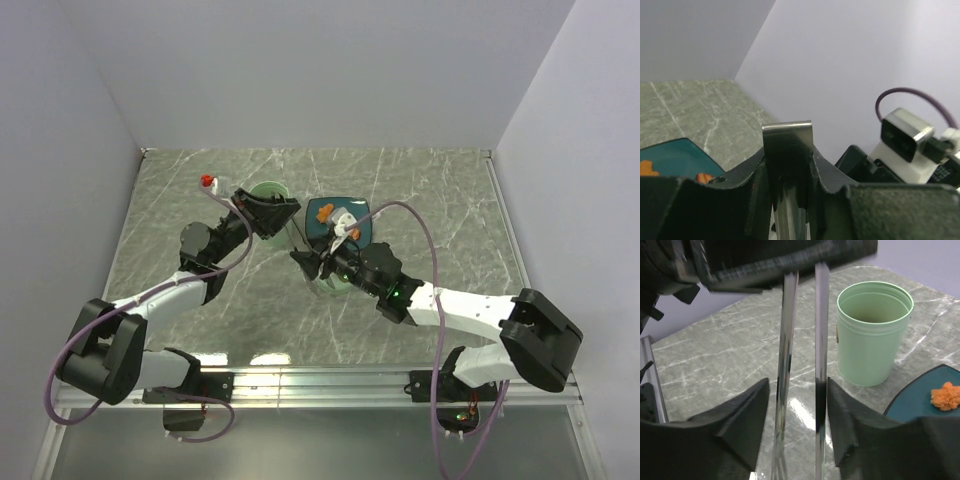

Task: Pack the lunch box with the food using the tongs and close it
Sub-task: Pass the clamp from the right arm to the left, then pass the clamp from the left arm to the right

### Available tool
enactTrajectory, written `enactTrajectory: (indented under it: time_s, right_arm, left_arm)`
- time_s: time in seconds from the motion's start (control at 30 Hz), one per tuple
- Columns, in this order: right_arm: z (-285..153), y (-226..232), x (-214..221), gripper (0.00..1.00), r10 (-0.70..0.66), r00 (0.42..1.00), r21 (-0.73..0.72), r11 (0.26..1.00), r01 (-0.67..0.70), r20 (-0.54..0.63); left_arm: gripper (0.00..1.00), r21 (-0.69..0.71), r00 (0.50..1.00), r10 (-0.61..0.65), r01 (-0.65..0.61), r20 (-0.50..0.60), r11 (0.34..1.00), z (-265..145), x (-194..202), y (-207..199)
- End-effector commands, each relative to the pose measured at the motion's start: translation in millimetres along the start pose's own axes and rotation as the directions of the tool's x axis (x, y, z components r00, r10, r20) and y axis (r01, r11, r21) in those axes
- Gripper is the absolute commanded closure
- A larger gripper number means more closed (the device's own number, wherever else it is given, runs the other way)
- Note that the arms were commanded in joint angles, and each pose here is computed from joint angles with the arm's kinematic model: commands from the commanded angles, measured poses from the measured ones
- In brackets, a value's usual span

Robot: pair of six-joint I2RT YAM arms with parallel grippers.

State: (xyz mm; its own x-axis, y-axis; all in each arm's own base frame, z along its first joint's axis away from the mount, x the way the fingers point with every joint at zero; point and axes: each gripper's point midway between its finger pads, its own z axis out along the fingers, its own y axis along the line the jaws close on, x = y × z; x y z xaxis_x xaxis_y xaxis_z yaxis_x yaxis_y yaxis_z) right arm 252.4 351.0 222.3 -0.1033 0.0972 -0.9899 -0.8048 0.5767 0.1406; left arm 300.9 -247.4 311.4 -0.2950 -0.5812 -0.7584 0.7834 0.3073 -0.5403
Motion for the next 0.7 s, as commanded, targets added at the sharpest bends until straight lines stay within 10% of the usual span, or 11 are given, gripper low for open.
enactTrajectory:
  time_s: [0.0, 0.23, 0.67]
  right_arm:
    - [10, 2, -35, 0.42, -0.035, 0.997, 0.011, 0.999, 0.035, 0.067]
    - [24, 0, -39, 0.27, -0.061, 0.997, 0.024, 0.998, 0.06, 0.046]
    - [39, -16, -4, 0.4, -0.071, 0.989, 0.156, 0.983, 0.091, -0.133]
  left_arm:
    - [0.8, 0.032, 0.995, 0.089, -0.087, -0.045, 0.996, 8, 2, -5]
    - [0.82, 0.033, 0.991, 0.125, -0.124, -0.046, 0.992, 7, 3, -9]
    - [0.84, 0.019, 0.986, 0.161, -0.16, -0.032, 0.987, 5, 0, -10]
